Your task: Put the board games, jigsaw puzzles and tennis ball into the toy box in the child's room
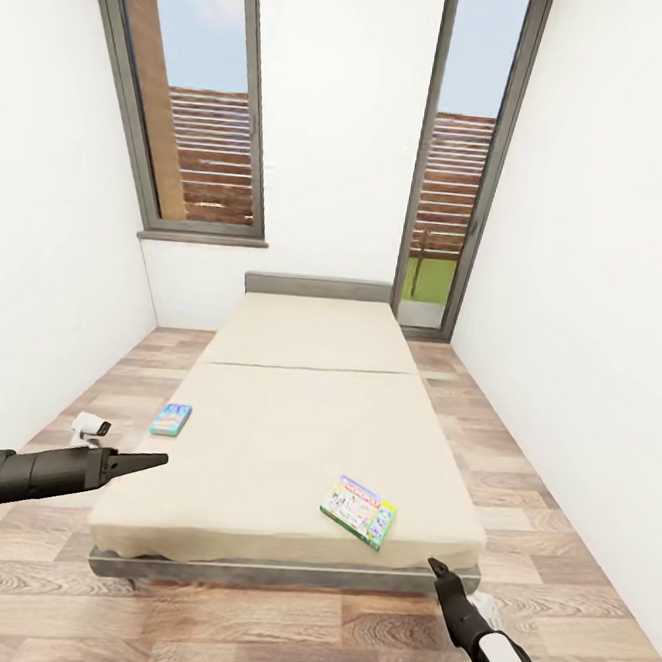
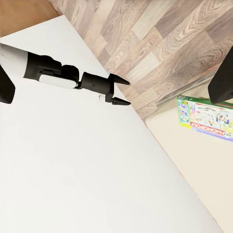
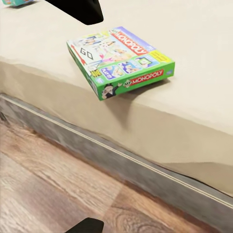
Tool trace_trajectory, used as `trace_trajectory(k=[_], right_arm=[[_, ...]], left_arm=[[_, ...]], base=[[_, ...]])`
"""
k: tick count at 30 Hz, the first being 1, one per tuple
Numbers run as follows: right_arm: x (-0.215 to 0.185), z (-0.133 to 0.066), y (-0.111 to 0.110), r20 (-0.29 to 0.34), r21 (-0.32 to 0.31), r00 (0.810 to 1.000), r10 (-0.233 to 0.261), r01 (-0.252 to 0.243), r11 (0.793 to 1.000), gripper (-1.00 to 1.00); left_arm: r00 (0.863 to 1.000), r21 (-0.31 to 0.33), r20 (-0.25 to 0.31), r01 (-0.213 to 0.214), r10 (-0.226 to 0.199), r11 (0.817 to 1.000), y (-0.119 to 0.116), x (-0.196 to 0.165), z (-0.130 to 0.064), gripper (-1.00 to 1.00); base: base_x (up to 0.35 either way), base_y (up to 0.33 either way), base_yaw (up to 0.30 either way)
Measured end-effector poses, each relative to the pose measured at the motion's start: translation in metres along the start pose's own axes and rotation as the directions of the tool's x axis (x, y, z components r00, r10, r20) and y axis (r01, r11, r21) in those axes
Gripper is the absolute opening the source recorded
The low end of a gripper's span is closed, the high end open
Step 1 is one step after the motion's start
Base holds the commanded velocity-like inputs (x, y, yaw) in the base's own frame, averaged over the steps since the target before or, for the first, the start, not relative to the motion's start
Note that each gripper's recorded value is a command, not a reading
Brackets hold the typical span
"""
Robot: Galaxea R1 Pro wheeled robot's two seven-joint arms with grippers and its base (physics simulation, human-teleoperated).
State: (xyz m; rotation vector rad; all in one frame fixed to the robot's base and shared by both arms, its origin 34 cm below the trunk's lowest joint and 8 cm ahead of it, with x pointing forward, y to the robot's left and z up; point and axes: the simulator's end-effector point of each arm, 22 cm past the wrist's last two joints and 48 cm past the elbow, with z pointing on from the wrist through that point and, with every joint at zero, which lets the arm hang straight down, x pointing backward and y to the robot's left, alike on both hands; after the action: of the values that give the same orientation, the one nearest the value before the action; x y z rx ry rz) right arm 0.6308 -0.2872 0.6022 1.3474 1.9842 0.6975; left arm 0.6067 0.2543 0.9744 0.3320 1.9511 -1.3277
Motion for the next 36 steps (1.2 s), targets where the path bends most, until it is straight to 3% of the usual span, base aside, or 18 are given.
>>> trace_trajectory(k=[11,18,32,36], right_arm=[[0.006,0.011,-0.016,-0.006,0.000,1.000,0.008,-0.008,1.000,1.00],[0.013,0.010,-0.003,-0.027,-0.069,1.000,0.012,-0.014,0.998,1.00],[0.020,0.010,-0.001,-0.042,-0.088,0.999,0.022,-0.025,0.996,1.00],[0.023,0.010,-0.002,-0.046,-0.092,0.997,0.057,-0.061,0.994,1.00]], left_arm=[[1.000,0.000,0.000,0.000,0.000,1.000,0.012,0.013,0.003,1.00],[1.000,0.000,0.000,0.000,0.000,1.000,0.012,0.013,0.003,1.00],[1.000,0.001,0.007,0.000,0.000,1.000,0.012,0.012,0.002,1.00],[1.000,0.001,0.006,0.000,0.000,1.000,0.012,0.012,0.002,1.00]], base=[[0.000,0.000,0.000],[0.000,0.000,0.000],[0.000,0.000,0.000],[0.000,0.000,0.000]])
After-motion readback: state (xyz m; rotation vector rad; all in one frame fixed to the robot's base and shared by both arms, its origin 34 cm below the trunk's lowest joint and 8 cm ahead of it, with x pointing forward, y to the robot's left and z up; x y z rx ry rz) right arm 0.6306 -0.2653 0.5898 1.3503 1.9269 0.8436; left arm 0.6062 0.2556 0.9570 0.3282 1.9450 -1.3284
